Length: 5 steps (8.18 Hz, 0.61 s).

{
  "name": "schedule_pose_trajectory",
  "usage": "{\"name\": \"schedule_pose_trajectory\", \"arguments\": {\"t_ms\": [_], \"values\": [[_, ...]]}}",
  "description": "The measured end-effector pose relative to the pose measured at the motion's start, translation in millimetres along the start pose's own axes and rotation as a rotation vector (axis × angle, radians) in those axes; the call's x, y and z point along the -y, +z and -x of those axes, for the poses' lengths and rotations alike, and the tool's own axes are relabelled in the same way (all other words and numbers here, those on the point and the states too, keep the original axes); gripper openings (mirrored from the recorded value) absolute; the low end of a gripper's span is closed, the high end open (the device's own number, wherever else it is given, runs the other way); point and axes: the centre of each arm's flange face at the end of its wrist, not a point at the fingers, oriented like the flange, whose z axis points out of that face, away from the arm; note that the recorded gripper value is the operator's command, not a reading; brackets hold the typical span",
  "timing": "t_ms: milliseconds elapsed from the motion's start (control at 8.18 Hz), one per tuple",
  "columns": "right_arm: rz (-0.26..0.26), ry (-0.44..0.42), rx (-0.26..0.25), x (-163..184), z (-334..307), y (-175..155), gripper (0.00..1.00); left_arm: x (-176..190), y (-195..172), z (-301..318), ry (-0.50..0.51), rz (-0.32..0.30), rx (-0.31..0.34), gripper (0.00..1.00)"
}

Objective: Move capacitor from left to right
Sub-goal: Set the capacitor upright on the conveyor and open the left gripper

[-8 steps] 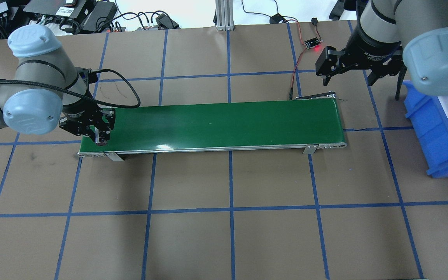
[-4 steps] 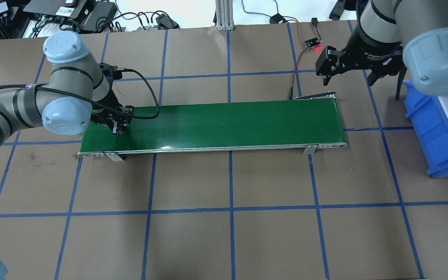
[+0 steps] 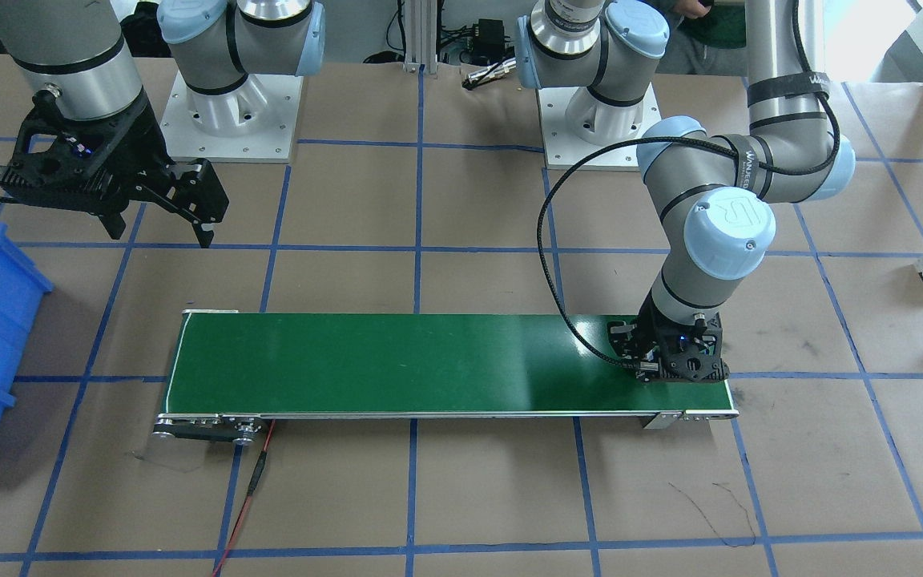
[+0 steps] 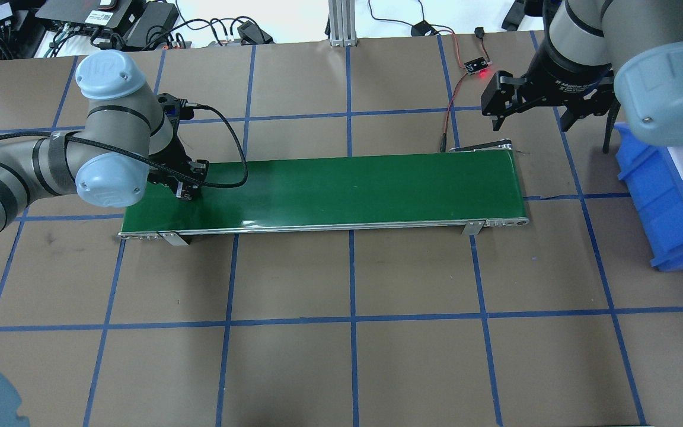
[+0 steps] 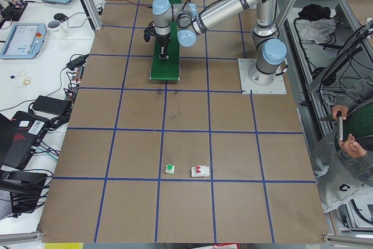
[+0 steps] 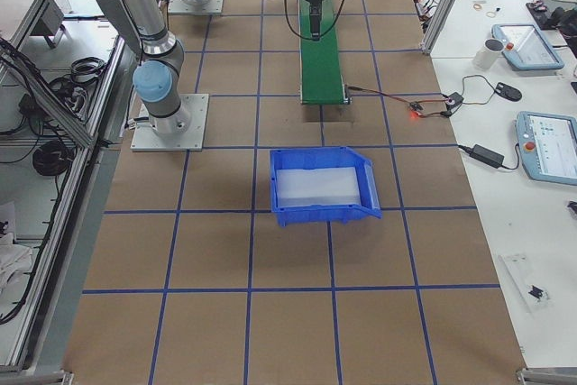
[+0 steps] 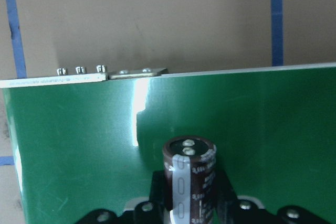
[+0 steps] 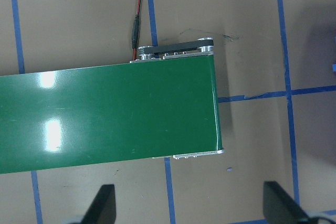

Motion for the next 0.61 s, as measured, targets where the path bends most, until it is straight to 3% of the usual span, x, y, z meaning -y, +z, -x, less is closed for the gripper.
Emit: {"name": "schedule_pose_trajectory", "arguments": {"t_ms": [122, 367, 611], "values": [[0.001, 0.000, -0.001, 0.0, -0.1, 0.1, 1.00, -0.4, 0.1, -1.8, 0.007, 0.003, 0.003, 1.00], [0.001, 0.000, -0.001, -0.1, -0.3, 0.2, 1.00, -1.7, -1.2, -2.9, 0.016, 0.008, 0.031, 1.00], [0.001, -0.001, -0.001, -0.1, -0.2, 0.2, 1.00, -7.3, -1.1, -3.8, 0.025, 0.051, 0.040, 1.00]]}}
